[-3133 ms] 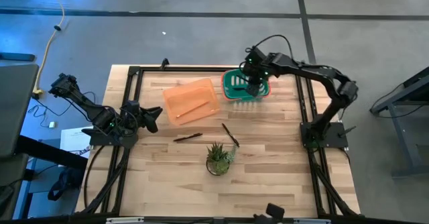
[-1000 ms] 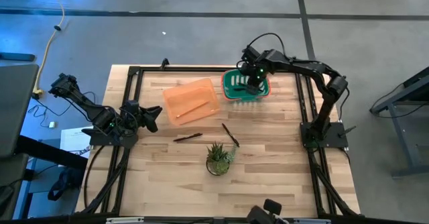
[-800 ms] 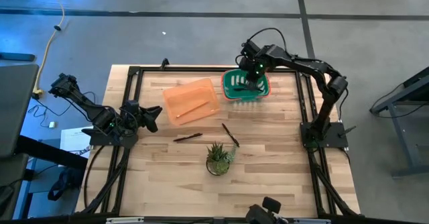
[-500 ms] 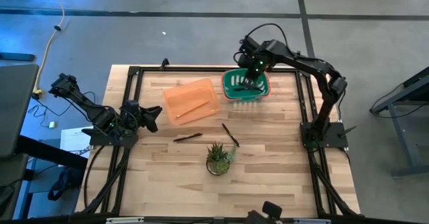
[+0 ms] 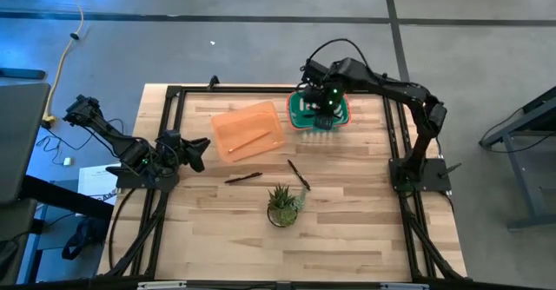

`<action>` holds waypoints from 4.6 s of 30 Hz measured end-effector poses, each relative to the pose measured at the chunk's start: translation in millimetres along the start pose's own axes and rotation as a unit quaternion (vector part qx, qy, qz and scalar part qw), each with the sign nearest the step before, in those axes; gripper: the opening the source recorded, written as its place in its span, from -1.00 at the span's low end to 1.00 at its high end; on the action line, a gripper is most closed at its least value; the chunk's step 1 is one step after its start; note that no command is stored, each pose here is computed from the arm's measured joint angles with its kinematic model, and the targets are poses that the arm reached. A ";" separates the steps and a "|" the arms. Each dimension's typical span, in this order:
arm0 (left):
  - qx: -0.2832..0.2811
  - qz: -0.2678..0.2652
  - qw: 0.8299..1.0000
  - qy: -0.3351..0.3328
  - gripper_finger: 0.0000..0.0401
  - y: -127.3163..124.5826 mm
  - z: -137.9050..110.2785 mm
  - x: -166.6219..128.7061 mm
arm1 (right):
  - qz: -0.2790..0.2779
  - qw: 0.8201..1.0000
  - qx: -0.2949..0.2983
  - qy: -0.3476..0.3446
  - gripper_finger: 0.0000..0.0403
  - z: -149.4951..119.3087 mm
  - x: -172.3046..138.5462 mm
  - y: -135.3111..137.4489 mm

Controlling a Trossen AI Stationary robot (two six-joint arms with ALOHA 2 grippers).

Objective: Sort pens & pencils
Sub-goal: Put the black pen into the green basket

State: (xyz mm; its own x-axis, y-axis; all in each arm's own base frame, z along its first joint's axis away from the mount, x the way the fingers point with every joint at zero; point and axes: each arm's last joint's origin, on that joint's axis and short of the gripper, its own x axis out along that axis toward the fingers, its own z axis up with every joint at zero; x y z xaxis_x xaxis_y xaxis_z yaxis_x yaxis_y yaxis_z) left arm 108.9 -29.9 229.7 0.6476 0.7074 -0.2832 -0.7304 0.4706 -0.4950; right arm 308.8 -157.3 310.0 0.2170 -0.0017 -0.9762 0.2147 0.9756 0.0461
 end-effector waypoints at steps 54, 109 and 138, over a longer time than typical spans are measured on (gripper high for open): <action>0.019 -0.009 0.997 0.072 -0.62 0.4 -4.3 -0.4 | -0.032 0.893 0.449 0.011 -0.62 -13.4 53.5 179.7; 0.039 0.001 0.996 0.075 -0.62 4.5 -4.8 -0.4 | 0.053 0.882 0.467 -0.037 -0.32 3.2 136.8 149.5; 0.040 0.001 0.996 0.076 -0.62 4.5 -4.8 -0.4 | 0.025 0.888 0.458 -0.016 -0.32 1.6 161.2 153.3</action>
State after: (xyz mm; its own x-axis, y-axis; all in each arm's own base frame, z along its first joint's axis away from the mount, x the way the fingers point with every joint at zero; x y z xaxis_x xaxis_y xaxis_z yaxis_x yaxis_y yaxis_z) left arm 106.4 -30.6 223.6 0.6668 0.6236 -0.4081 -0.7430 0.5134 -0.4294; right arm 378.3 -8.4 160.0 0.2717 0.0162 -0.9622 0.8859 0.3864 0.2567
